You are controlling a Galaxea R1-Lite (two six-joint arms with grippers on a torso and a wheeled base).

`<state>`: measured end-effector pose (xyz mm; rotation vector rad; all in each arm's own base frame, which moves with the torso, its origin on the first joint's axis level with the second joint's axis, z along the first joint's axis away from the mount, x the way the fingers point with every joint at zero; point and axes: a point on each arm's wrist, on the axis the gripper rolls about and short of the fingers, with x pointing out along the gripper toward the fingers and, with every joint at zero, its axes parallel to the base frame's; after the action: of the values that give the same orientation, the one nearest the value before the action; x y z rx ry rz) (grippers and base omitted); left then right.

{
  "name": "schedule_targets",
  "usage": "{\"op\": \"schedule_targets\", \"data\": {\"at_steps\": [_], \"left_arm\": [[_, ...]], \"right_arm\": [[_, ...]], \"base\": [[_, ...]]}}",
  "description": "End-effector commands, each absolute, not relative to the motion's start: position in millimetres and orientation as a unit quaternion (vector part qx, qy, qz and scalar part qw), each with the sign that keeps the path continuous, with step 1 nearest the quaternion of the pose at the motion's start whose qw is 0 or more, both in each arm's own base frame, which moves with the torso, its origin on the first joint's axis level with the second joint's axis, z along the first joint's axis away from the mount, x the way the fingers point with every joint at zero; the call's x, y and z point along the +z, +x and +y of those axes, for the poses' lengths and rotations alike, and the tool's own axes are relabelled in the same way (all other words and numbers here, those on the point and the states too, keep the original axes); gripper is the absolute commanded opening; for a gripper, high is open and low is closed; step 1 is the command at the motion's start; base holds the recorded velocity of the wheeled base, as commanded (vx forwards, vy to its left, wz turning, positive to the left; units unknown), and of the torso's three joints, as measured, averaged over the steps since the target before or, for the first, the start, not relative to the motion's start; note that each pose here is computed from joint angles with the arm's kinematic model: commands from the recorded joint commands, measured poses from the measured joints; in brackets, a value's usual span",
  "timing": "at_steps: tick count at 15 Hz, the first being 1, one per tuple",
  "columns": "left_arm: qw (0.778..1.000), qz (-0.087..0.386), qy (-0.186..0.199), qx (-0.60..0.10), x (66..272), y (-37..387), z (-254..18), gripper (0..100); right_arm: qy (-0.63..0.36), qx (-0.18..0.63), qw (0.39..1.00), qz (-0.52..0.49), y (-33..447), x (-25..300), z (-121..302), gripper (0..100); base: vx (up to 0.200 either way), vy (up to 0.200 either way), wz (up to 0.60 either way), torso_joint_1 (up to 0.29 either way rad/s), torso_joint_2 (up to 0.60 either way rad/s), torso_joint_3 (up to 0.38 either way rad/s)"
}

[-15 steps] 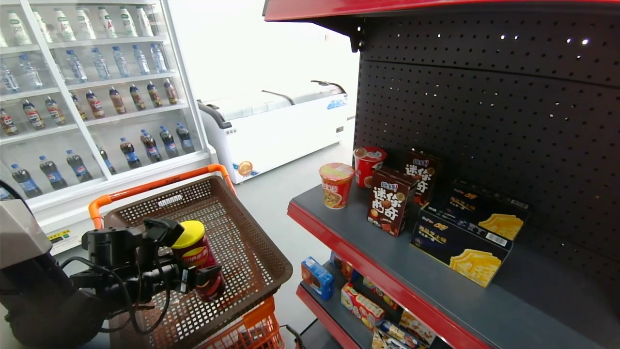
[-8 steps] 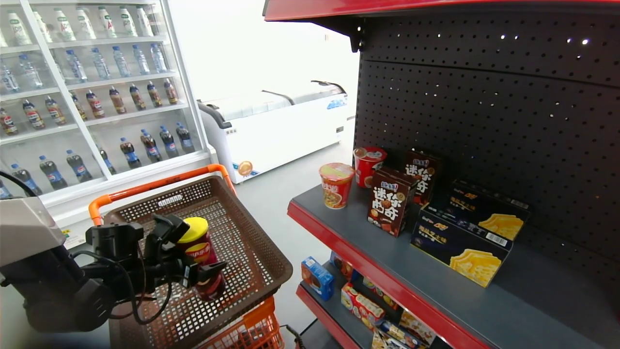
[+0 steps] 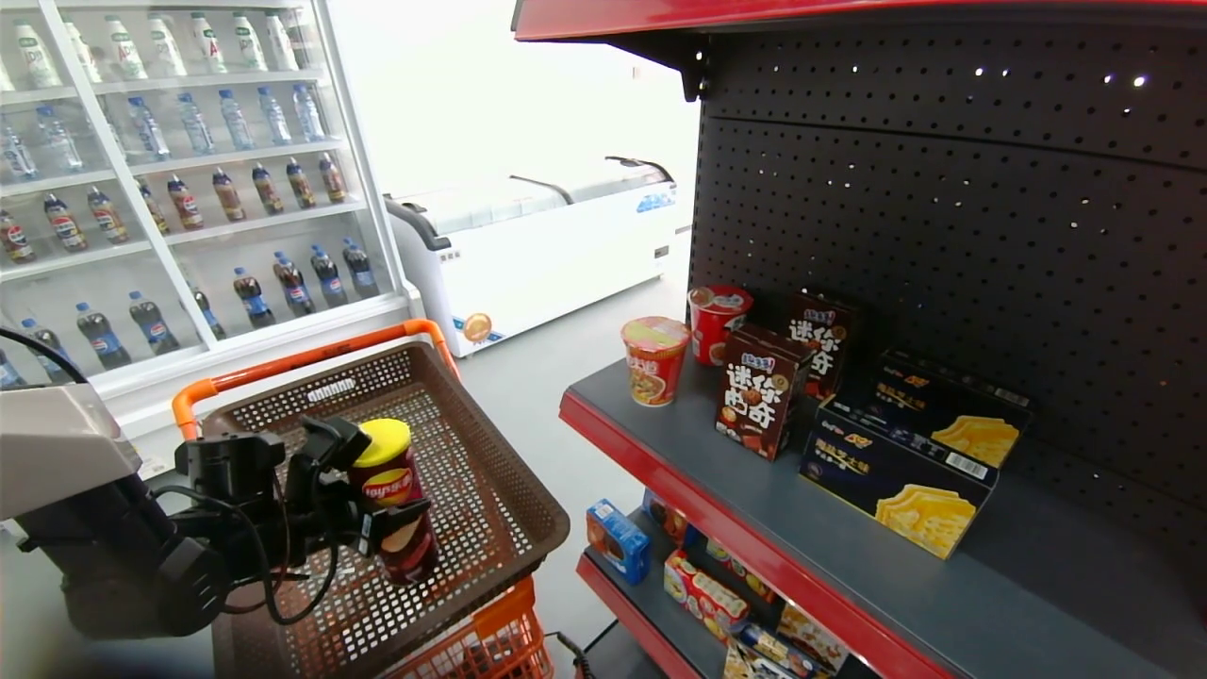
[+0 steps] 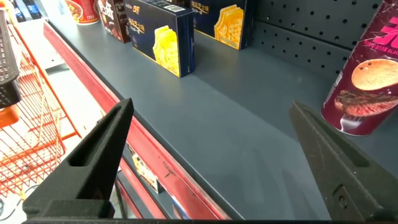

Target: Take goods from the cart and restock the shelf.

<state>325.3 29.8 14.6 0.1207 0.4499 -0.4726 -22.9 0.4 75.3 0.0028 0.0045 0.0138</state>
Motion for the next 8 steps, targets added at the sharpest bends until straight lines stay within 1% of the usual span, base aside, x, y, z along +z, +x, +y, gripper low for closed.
{"op": "schedule_targets", "data": {"at_steps": [1,3,4,5,6,8], "left_arm": [[0.945,0.224,0.057,-0.231,17,320,30,0],[0.946,0.216,0.067,-0.233,27,309,26,0],[0.948,0.221,0.074,-0.215,30,305,22,0],[0.956,0.214,0.087,-0.183,44,300,18,0],[0.964,0.187,0.089,-0.169,65,295,16,0],[0.975,0.124,0.08,-0.164,111,277,9,0]], "right_arm": [[0.002,0.007,1.0,0.003,-23,75,0,100],[0.002,0.007,1.0,0.003,-23,75,0,100],[0.002,0.007,1.0,0.003,-23,75,0,100],[0.002,0.007,1.0,0.003,-23,75,0,100],[0.002,0.007,1.0,0.003,-23,75,0,100],[0.002,0.007,1.0,0.003,-23,75,0,100]], "base": [[0.0,0.0,0.0,0.0,0.0,0.0],[0.0,0.0,0.0,0.0,0.0,0.0],[0.0,0.0,0.0,0.0,0.0,0.0],[0.0,0.0,0.0,0.0,0.0,0.0],[0.0,0.0,0.0,0.0,0.0,0.0],[0.0,0.0,0.0,0.0,0.0,0.0]]}}
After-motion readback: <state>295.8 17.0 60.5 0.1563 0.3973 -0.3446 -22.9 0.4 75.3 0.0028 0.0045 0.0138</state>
